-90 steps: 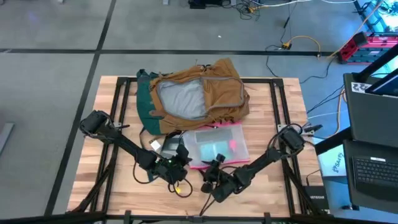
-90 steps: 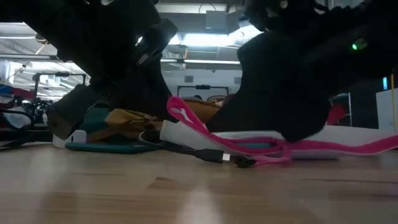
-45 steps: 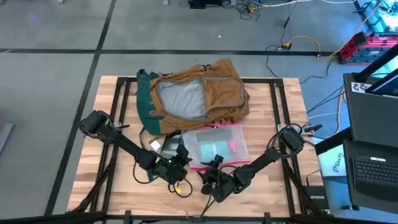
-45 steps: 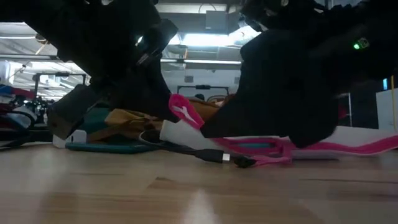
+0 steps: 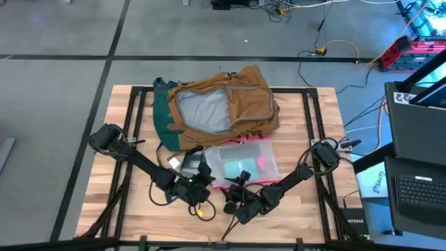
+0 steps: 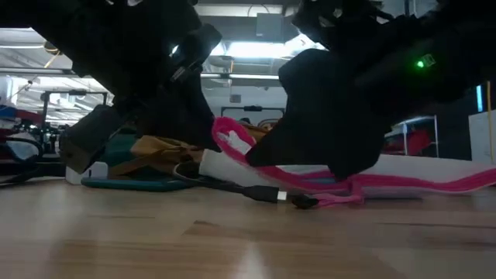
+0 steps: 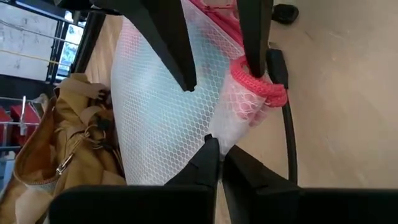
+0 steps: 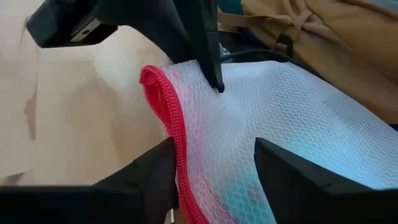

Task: Unpack backpack
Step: Open the pink zipper pouch

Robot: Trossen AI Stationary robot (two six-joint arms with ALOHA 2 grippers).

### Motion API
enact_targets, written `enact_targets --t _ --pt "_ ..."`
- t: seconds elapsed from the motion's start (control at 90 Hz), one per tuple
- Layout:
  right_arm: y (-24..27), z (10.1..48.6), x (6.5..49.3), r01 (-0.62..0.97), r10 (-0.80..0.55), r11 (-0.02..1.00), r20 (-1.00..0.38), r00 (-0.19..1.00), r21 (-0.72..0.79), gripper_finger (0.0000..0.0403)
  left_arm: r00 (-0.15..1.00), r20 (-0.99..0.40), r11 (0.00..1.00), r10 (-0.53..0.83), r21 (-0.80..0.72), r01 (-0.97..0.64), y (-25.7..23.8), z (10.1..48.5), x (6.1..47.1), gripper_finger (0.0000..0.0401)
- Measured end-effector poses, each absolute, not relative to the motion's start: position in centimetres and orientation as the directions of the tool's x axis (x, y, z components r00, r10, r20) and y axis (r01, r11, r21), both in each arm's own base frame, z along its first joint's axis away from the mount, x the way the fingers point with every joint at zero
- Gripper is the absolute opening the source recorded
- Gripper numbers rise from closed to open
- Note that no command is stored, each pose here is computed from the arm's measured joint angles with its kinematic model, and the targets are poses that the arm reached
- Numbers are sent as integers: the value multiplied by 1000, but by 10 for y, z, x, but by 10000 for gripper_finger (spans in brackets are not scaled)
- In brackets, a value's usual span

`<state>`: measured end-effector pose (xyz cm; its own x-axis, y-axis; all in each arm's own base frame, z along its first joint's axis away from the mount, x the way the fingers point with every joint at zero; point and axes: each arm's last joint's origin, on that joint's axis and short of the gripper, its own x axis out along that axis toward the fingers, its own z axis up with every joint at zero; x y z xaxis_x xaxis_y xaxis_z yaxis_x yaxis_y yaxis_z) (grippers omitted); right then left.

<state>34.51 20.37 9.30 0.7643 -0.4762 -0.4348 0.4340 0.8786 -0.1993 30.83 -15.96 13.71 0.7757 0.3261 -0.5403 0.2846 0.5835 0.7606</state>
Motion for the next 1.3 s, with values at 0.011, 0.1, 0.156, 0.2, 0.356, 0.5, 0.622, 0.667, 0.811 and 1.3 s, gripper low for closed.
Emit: enact_targets --t 0.011,0.1,0.156,0.2,0.356,0.5,0.622,0.667,0.811,1.3 --pt "203 93 345 438 -480 877 -432 763 -200 198 777 -539 584 324 761 284 -160 137 308 0" --pt "201 93 347 451 -490 871 -427 760 -196 190 791 -543 595 282 745 300 -161 139 310 0" --pt "199 93 348 452 -489 871 -429 759 -193 172 795 -546 597 264 740 310 -162 139 311 0" --pt "198 93 349 452 -488 871 -432 759 -190 157 797 -546 598 256 738 313 -163 139 311 0" --pt "194 93 352 452 -483 874 -440 757 -182 103 804 -548 602 228 729 326 -164 140 312 0" --pt "194 93 352 437 -470 881 -452 758 -183 21 806 -548 606 224 726 326 -164 140 312 0" --pt "194 93 352 428 -471 881 -452 758 -200 10 806 -548 607 224 725 325 -164 140 312 0" --pt "194 93 352 428 -471 881 -452 758 -200 6 806 -548 606 224 726 325 -165 140 312 2" --pt "194 93 352 428 -471 881 -452 758 -200 2 808 -561 601 179 713 362 -169 140 310 21" --pt "194 93 353 430 -470 881 -449 760 -195 0 809 -571 670 137 655 349 -161 140 317 129"
